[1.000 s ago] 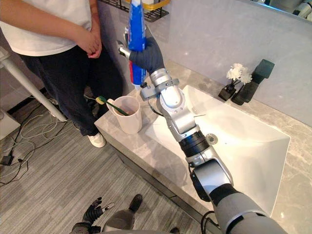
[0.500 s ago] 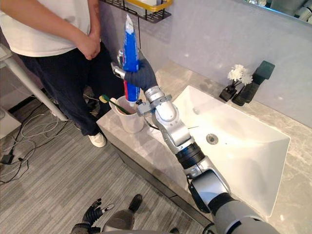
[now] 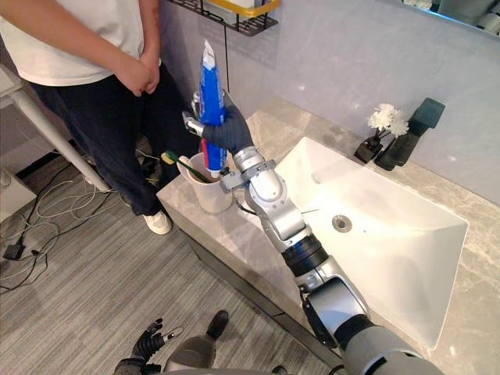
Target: Organize washtable
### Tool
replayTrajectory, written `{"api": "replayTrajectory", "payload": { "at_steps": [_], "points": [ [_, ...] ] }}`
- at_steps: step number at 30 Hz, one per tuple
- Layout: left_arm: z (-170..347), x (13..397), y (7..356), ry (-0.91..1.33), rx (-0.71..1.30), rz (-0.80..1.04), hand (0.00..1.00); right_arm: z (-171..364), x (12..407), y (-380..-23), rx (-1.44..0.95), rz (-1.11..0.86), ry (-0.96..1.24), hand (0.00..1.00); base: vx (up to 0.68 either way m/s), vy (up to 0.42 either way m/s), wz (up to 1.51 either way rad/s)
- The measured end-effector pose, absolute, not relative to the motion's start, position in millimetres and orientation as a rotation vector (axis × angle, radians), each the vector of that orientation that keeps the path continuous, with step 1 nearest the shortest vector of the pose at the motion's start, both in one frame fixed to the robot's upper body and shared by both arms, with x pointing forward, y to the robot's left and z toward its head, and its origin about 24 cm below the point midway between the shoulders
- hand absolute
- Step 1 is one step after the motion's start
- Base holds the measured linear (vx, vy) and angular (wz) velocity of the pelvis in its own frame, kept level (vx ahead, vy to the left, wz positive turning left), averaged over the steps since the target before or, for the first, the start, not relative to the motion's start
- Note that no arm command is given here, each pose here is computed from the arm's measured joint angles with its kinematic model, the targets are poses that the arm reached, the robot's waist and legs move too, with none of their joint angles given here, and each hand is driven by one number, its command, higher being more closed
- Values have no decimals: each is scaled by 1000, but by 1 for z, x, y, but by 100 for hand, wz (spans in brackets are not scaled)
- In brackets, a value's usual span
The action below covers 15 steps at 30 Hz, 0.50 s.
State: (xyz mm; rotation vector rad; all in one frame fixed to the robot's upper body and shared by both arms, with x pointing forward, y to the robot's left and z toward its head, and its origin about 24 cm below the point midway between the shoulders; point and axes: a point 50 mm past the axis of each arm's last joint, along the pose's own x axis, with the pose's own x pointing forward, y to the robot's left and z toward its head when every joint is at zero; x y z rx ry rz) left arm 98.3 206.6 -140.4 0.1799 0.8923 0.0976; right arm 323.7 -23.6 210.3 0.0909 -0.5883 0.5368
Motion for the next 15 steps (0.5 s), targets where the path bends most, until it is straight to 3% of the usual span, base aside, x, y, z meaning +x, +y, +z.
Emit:
{"api": "replayTrajectory", "payload": {
  "at_steps": [15],
  "points": [
    [-141, 97, 207, 901, 180, 98, 0, 198, 330, -27, 30, 515, -542, 100, 0, 0, 0]
  ]
}}
